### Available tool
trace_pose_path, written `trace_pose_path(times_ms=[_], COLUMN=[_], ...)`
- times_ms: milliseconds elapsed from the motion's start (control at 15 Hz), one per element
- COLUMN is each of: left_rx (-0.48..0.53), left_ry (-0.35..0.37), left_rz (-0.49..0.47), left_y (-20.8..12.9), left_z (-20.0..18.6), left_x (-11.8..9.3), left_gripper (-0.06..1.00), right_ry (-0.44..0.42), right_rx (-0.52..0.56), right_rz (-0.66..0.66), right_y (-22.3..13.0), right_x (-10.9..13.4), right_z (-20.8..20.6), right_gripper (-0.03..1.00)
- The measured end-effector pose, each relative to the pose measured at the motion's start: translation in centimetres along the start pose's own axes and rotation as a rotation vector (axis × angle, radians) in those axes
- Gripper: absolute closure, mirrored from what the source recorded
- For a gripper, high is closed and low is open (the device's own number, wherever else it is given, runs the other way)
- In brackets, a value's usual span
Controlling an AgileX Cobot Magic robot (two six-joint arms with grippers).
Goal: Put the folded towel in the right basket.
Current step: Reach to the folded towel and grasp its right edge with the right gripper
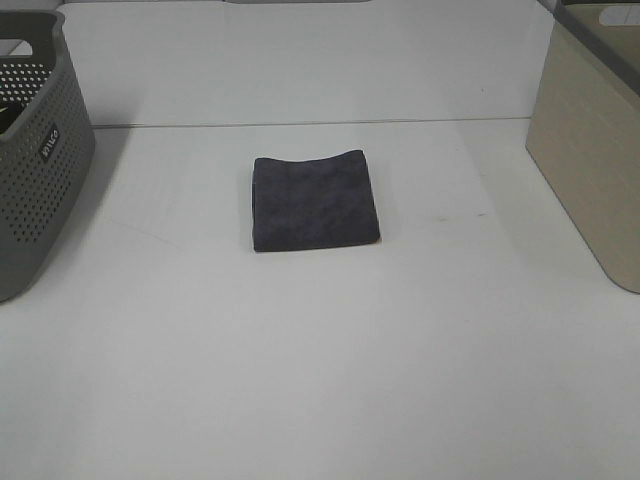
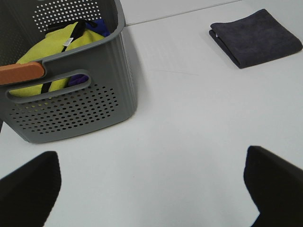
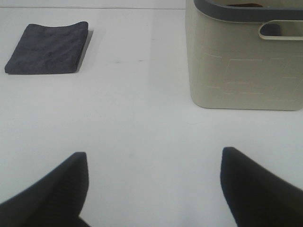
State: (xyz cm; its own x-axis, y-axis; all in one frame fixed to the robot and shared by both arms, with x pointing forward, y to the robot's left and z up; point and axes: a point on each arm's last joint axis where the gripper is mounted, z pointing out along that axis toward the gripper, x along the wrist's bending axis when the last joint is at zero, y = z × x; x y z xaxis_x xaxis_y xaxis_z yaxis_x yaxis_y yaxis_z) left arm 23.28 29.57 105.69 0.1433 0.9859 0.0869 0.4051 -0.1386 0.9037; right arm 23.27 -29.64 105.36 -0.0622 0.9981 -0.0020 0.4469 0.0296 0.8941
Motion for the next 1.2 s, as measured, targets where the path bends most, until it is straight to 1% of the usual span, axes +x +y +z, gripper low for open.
trace_pose_path(times_ms=[1200], left_rx=[0.000], left_ry=[0.000], left_rz=[0.000], left_y=[0.00], left_z=[0.00], left_x=[0.00], left_gripper=[-0.04], right_ry=[0.000], right_rx=[0.000], right_rz=[0.000], right_y=[0.00], right_x=[0.00], right_z=[0.00], right_gripper=[0.25])
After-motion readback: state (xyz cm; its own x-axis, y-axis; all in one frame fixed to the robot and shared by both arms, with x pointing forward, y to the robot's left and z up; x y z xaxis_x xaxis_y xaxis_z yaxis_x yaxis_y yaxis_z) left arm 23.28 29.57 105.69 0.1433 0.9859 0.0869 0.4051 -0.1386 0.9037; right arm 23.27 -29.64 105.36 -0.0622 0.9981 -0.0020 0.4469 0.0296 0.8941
